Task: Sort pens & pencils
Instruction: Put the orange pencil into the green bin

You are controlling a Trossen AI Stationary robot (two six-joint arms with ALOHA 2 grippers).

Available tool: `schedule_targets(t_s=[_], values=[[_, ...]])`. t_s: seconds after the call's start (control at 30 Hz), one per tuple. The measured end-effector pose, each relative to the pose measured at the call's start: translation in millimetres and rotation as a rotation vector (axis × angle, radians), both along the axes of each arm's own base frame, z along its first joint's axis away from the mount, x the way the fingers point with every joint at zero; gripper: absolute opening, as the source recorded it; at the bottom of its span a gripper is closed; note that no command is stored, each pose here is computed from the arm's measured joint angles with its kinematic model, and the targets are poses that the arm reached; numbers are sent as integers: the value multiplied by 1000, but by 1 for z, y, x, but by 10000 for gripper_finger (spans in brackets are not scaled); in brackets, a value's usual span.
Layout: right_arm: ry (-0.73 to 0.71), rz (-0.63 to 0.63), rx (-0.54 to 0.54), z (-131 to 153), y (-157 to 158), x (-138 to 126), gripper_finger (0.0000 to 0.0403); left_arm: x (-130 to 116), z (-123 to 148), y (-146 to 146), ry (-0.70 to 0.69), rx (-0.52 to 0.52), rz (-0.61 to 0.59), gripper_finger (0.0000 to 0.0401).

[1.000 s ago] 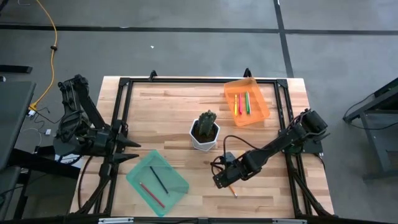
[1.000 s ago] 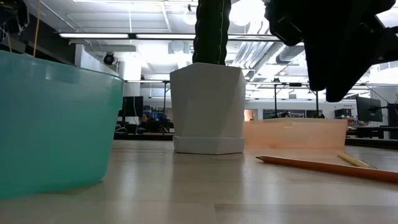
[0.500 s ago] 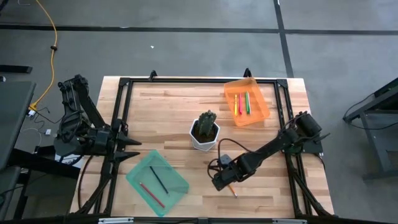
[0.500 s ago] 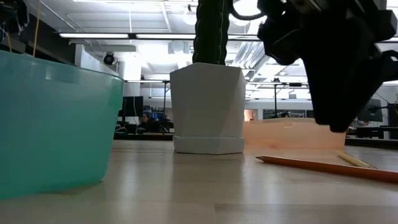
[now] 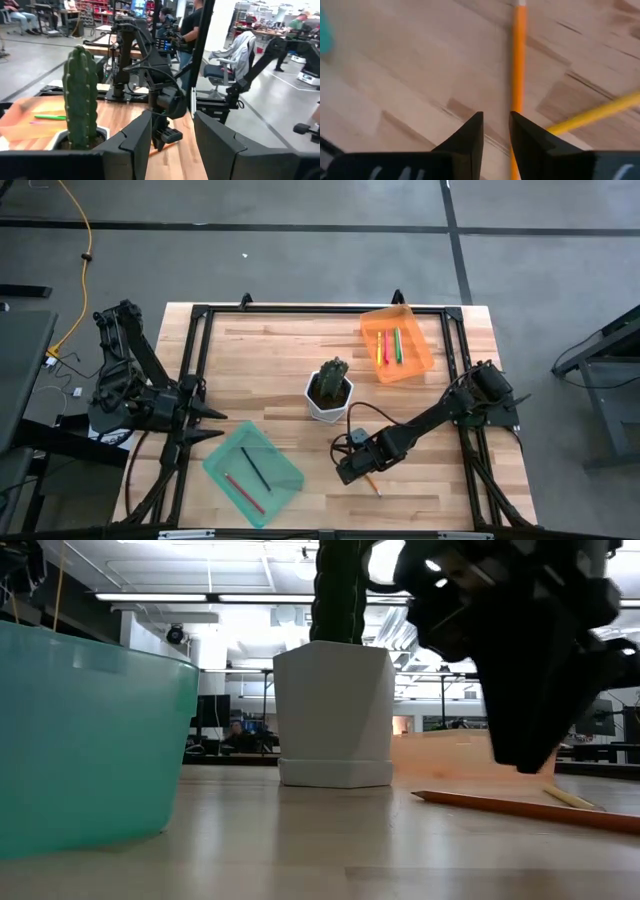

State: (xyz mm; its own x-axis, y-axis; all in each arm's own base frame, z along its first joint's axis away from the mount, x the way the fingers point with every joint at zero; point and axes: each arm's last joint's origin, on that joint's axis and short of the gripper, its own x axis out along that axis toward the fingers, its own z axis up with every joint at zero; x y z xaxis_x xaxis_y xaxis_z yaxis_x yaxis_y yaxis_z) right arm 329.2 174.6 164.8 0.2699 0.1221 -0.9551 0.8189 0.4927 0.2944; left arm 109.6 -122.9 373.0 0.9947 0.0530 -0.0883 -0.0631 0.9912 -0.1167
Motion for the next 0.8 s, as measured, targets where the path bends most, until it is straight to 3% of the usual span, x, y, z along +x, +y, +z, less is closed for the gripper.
schedule_targets(t_s=[0.8], values=[[37,23,-28,-12,-14,8,76,0,-3,-1,22,-29,-34,138]])
